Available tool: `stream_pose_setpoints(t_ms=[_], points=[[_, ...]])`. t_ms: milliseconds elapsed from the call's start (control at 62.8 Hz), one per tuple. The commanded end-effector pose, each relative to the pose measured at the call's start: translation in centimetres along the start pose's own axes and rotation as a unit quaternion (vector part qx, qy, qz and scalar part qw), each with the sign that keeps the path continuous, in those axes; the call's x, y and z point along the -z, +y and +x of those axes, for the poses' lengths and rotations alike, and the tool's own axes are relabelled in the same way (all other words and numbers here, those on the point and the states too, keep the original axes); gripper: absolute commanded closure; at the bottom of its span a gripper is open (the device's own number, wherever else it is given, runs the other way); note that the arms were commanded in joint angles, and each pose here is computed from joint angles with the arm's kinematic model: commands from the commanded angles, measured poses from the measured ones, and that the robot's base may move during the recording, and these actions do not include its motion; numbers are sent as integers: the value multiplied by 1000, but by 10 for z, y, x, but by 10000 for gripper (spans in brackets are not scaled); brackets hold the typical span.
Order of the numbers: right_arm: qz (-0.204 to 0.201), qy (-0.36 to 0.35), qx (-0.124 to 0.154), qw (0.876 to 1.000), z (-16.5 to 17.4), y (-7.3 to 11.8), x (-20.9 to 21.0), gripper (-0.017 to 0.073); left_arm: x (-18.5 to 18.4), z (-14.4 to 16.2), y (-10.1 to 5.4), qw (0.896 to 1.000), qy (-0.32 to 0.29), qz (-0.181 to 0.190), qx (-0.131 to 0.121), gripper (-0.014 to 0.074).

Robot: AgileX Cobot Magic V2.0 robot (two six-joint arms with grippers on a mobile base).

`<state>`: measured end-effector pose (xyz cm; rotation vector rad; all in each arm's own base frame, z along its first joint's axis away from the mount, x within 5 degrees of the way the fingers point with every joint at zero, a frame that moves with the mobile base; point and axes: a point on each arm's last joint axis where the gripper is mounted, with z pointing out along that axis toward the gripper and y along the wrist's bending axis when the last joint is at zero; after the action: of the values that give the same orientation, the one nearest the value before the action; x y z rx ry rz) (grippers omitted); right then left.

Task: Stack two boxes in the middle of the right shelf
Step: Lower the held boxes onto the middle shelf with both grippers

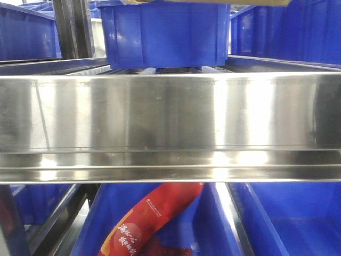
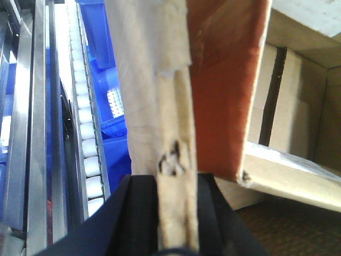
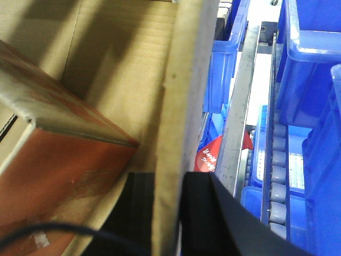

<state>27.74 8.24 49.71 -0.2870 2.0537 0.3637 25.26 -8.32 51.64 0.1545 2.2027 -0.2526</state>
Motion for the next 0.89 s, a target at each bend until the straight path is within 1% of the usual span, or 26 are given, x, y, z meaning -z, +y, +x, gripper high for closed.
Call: stream_pose_setpoints(t_ms=[0, 669, 781, 876], points=[[27, -42, 18, 999, -9, -6, 7, 713, 12, -4, -1, 999, -30, 10, 4, 705], [26, -44, 17, 999, -9, -6, 7, 713, 13, -5, -1, 999, -35, 11, 4, 705], [12, -35, 7, 999, -8, -4, 5, 713, 3, -4, 1, 1000, -15, -5, -1, 705], [-7, -6, -8, 1000, -3, -2, -5, 713, -17, -5, 7, 999, 1, -39, -13, 705]])
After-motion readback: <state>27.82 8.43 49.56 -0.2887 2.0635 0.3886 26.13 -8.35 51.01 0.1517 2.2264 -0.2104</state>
